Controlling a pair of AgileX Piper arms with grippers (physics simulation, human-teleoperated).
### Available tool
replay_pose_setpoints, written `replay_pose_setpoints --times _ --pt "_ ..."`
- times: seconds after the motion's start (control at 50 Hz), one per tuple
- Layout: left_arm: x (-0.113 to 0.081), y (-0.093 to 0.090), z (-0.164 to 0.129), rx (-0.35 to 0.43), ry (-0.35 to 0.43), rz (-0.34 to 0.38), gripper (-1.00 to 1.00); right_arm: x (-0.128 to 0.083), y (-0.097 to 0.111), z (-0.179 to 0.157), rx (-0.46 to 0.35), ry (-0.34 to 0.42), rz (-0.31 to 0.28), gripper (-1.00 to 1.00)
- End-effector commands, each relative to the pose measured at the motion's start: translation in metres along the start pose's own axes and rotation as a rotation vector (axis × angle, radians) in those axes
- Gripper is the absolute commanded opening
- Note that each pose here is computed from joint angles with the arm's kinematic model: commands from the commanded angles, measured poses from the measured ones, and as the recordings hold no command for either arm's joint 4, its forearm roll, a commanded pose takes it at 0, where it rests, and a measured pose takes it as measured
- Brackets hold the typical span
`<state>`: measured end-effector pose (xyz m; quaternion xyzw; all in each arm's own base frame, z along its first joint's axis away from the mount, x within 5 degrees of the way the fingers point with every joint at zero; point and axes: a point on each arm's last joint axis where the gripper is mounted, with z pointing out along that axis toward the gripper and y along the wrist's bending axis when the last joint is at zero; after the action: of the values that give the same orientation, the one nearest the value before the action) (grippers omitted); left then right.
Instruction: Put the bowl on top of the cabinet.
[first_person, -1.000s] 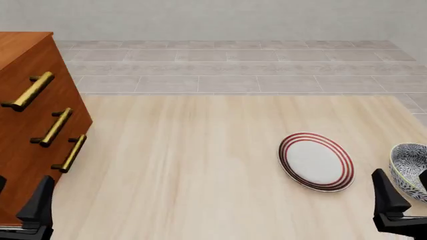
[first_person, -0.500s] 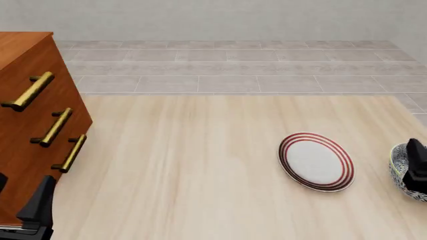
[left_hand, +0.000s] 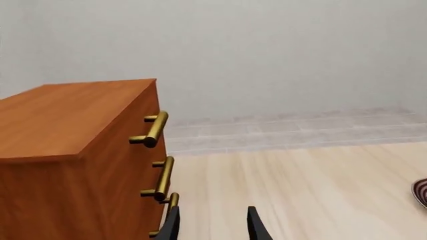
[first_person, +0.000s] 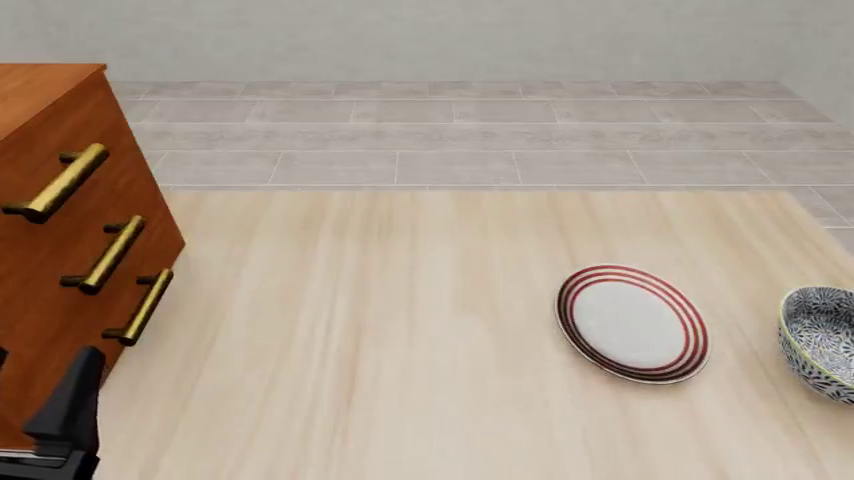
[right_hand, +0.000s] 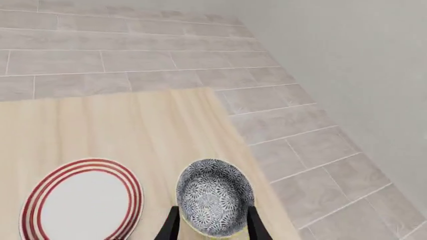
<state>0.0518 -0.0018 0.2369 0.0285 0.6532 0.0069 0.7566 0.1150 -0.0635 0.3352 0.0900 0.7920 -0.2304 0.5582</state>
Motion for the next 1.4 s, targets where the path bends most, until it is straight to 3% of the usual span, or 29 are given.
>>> replay_pose_setpoints --times 0.02,0.3,0.58,0.88,1.4 --pt "-0.006 0.001 -0.001 -0.004 -0.008 -0.012 1.0 -0.004 -0.018 0.022 0.077 0.087 -0.016 1.0" --pt "-0.008 0.0 -0.001 0.013 -0.008 -0.017 1.0 0.0 -0.036 0.054 0.116 0.191 -0.05 1.0" --pt "-0.007 -0.001 -0.001 0.025 -0.007 -0.023 1.0 0.027 -0.051 0.11 0.124 0.309 -0.025 1.0" --pt "0.0 -0.001 0.0 0.025 0.005 -0.027 1.0 0.046 -0.07 0.155 0.129 0.384 -0.053 1.0" --pt "0.006 -0.001 0.0 0.022 0.016 -0.027 1.0 0.09 -0.062 0.197 0.07 0.496 -0.035 1.0"
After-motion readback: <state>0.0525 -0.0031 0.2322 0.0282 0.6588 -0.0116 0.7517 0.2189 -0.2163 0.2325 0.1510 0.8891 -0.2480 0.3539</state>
